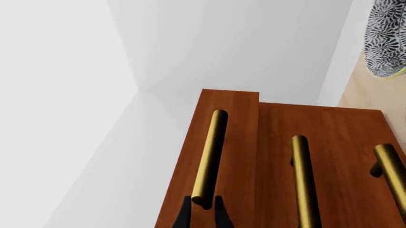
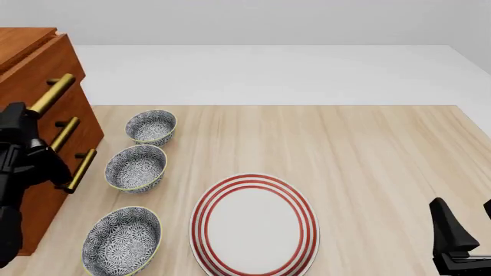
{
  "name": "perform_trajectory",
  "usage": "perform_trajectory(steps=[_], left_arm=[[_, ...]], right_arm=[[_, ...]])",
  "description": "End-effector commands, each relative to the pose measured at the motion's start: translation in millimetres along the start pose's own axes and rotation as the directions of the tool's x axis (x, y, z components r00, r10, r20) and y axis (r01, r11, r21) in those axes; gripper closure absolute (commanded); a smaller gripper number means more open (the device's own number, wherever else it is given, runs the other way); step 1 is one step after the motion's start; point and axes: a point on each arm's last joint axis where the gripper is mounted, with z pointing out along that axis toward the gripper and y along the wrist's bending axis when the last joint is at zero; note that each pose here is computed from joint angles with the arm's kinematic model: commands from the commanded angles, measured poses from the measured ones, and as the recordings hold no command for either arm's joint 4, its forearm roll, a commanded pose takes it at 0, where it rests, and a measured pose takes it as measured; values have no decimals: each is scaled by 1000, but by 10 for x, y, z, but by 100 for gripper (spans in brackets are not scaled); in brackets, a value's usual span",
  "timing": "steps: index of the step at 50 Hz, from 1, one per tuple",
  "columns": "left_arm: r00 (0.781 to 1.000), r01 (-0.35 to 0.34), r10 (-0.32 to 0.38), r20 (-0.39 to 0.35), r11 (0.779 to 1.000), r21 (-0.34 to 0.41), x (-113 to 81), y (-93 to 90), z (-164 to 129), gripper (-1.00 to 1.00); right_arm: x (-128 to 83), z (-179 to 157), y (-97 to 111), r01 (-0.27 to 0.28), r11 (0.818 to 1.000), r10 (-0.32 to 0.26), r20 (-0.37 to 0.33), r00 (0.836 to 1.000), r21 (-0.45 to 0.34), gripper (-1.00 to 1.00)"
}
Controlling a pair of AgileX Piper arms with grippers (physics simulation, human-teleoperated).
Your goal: Open the top drawer of the cabinet.
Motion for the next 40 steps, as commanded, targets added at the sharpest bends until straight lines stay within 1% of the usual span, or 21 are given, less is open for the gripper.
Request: perform_trajectory(steps=[1,26,40], left_arm=[[995,-39,34,93,998,57,-130,-92,-173,100],[990,-40,31,138,997,66,-213,-83,-238,100],[990,-35,24,137,997,74,-212,-107,-246,100]], right_arm=[[0,0,0,0,1000,0,0,1000,0,-100],[0,0,0,0,1000,0,0,1000,0,-100],[0,0,0,0,1000,0,0,1000,0,-100]])
